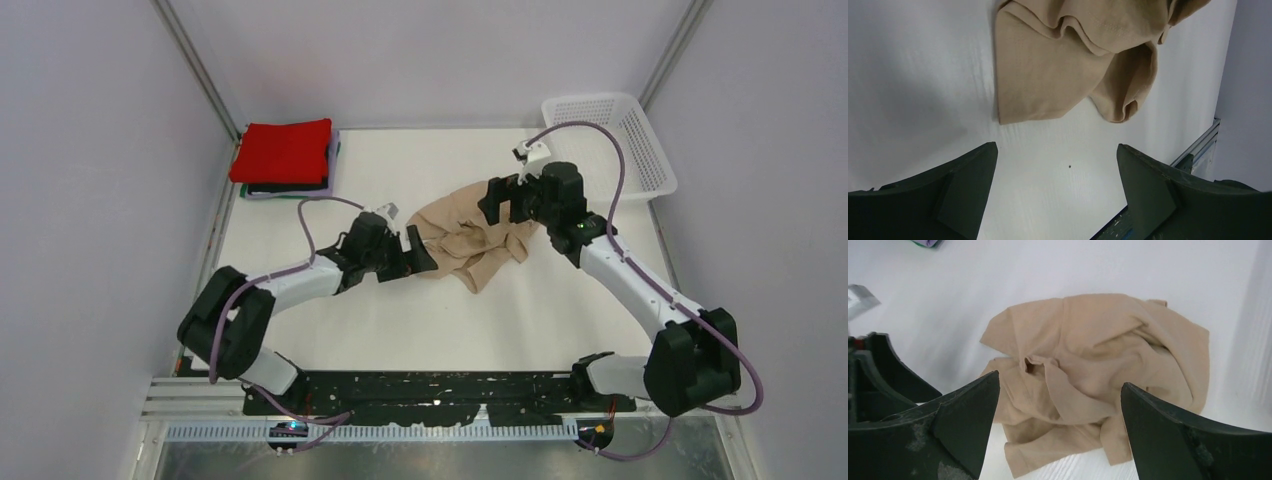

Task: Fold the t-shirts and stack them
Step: Flatten out the tshirt

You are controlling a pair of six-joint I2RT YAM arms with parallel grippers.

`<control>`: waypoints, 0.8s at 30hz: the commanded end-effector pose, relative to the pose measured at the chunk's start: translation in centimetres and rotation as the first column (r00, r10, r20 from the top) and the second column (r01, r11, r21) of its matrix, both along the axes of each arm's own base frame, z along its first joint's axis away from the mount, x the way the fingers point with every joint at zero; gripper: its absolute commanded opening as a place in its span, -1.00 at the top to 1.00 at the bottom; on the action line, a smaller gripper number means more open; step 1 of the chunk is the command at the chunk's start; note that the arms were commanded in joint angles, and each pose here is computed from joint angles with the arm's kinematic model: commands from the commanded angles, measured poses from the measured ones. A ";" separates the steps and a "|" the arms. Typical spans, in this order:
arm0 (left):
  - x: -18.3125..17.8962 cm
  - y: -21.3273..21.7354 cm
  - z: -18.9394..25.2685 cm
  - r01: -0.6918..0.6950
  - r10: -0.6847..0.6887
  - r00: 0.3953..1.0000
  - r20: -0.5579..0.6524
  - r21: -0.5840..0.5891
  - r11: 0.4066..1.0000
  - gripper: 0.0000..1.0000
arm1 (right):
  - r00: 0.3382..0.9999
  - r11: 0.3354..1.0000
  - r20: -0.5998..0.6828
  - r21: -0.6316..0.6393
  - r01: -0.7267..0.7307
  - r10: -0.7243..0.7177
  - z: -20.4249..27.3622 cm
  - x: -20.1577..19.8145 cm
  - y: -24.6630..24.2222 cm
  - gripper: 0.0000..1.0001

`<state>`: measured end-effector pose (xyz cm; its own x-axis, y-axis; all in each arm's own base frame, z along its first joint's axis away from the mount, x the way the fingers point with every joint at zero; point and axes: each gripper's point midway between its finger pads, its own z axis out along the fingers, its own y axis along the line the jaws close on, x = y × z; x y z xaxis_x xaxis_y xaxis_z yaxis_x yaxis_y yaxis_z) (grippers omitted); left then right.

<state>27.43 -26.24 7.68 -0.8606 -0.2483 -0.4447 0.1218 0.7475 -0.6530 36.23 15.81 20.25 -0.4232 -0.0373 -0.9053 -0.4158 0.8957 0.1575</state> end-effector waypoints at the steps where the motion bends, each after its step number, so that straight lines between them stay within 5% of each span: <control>1: 1.2 -3.0 -0.4 0.015 -0.015 0.999 -0.042 -0.006 1.000 -0.83 | 0.982 0.987 0.105 0.009 -0.160 0.158 3.7 2.5 3.4 -0.99; 11: 1.3 -1.6 -4.4 -0.118 0.149 0.981 -0.126 0.219 0.969 -0.62 | 0.958 0.957 -0.019 -0.055 -0.286 0.286 0.7 6.8 9.2 -0.96; 24: 2.6 -4.9 -6.6 -0.149 0.194 0.968 -0.156 0.263 0.953 -0.12 | 0.967 0.965 -0.040 -0.070 -0.253 0.250 -1.1 7.9 9.4 -0.95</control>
<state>30.05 -32.20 3.50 -0.8852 -0.2947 -0.3601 -0.0646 0.8442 -0.5321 43.07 25.06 16.50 -0.4875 -0.2276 -0.8430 -0.6161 0.7737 0.1474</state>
